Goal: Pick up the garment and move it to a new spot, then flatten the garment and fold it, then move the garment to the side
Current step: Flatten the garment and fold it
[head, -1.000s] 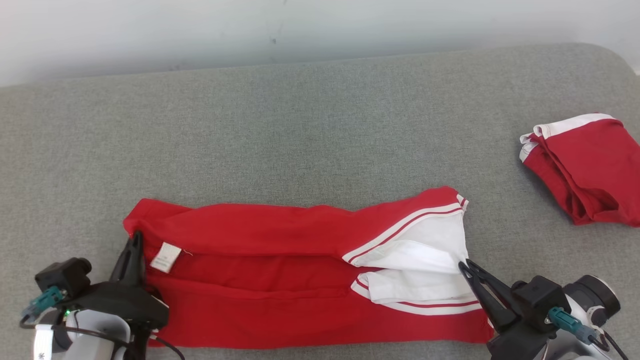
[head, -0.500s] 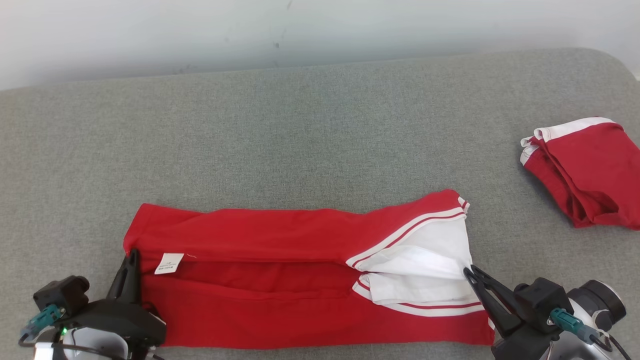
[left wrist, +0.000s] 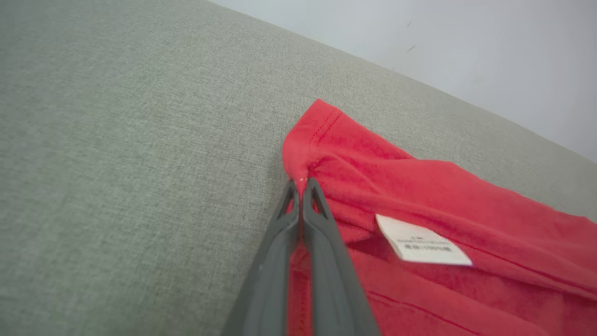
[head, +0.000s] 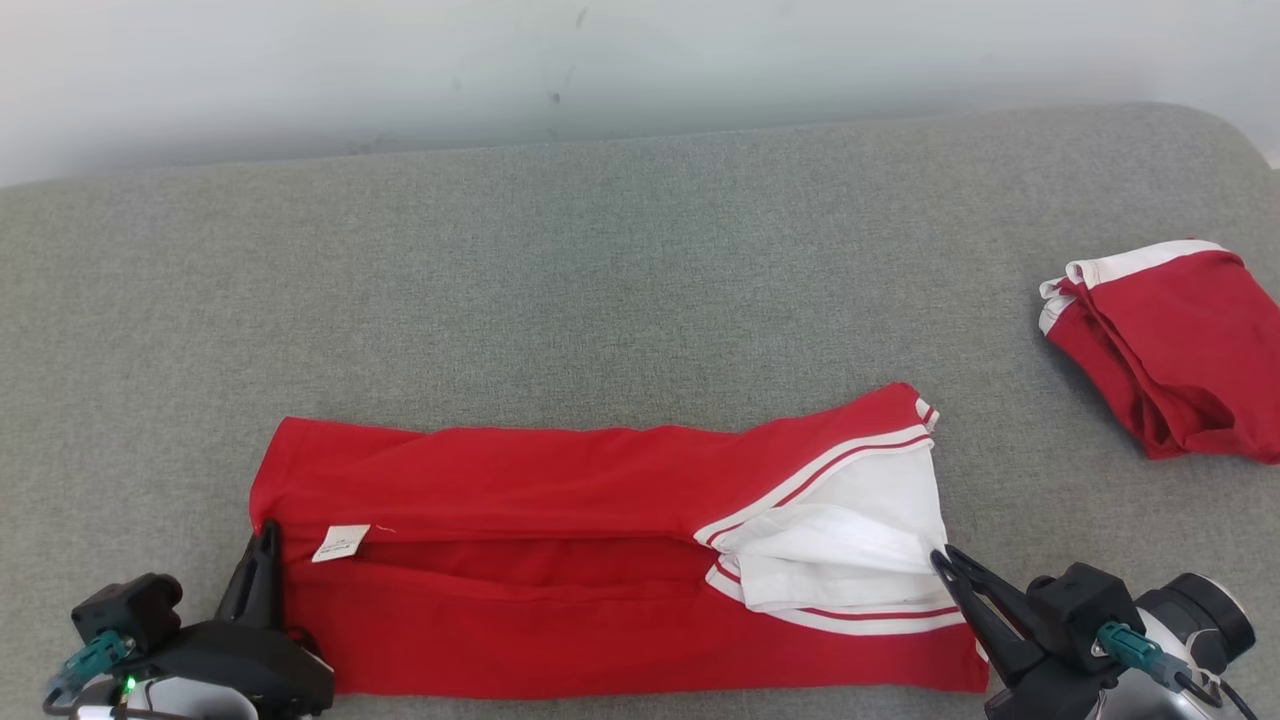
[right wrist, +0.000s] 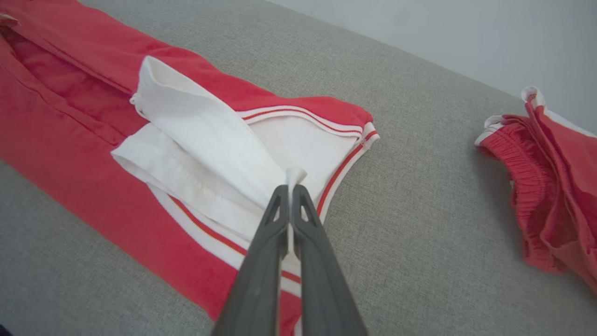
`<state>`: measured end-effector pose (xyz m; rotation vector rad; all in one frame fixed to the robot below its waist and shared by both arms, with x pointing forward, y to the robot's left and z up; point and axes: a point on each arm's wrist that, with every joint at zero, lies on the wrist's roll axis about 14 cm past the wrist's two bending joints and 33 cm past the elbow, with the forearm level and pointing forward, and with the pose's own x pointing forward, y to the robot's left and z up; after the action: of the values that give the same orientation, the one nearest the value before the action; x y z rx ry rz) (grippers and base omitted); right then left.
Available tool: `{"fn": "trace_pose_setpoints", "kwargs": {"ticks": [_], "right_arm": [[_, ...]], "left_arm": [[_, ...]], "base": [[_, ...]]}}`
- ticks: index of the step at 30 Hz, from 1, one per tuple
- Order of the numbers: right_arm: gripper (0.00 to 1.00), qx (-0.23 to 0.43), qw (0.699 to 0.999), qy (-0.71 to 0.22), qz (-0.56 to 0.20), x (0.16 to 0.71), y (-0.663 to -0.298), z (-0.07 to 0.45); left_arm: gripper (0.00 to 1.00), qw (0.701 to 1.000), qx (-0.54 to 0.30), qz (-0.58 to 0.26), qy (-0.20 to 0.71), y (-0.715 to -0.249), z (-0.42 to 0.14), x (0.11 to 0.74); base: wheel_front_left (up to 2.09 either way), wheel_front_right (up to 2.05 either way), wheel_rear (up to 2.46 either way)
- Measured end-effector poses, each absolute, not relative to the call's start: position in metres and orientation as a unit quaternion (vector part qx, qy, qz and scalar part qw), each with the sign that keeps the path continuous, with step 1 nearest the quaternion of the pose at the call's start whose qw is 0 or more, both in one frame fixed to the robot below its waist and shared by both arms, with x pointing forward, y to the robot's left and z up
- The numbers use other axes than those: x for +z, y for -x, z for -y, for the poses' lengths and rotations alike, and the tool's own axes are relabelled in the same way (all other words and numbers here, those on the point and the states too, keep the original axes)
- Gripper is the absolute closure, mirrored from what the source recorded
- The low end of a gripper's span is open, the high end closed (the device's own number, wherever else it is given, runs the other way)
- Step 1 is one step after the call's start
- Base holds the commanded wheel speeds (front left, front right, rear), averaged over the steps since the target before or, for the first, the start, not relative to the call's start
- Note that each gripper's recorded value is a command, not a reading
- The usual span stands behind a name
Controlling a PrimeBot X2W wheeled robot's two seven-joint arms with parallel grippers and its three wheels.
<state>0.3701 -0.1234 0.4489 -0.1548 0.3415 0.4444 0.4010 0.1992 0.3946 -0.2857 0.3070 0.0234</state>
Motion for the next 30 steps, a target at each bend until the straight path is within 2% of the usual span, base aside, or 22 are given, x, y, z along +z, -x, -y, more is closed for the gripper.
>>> {"fn": "trace_pose_setpoints", "kwargs": {"ticks": [1, 3, 4, 22, 24, 25, 30], "right_arm": [[1.00, 0.219, 0.958, 0.076, -0.169, 0.449, -0.370, 0.123], [1.00, 0.219, 0.958, 0.076, -0.171, 0.449, -0.369, 0.123], [1.00, 0.219, 0.957, 0.077, -0.173, 0.448, -0.369, 0.124], [0.98, 0.224, 0.950, 0.072, -0.205, 0.436, -0.354, 0.122], [0.15, 0.224, 0.950, 0.070, -0.205, 0.436, -0.354, 0.122], [0.00, 0.222, 0.951, 0.070, -0.205, 0.437, -0.355, 0.122], [0.00, 0.216, 0.951, 0.068, -0.211, 0.436, -0.354, 0.126]], "left_arm": [[0.93, 0.978, 0.012, -0.154, 0.142, -0.400, -0.199, 0.394], [0.13, 0.977, 0.014, -0.156, 0.142, -0.399, -0.200, 0.392], [0.00, 0.977, 0.013, -0.157, 0.141, -0.399, -0.200, 0.392], [0.00, 0.980, 0.028, -0.149, 0.132, -0.399, -0.211, 0.396], [0.00, 0.980, 0.030, -0.146, 0.132, -0.400, -0.211, 0.397], [0.00, 0.980, 0.030, -0.145, 0.133, -0.400, -0.212, 0.398], [0.00, 0.982, 0.034, -0.132, 0.133, -0.404, -0.214, 0.406]], "base": [[0.00, 0.00, 0.00], [0.00, 0.00, 0.00], [0.00, 0.00, 0.00], [0.00, 0.00, 0.00], [0.00, 0.00, 0.00], [0.00, 0.00, 0.00], [0.00, 0.00, 0.00]]}}
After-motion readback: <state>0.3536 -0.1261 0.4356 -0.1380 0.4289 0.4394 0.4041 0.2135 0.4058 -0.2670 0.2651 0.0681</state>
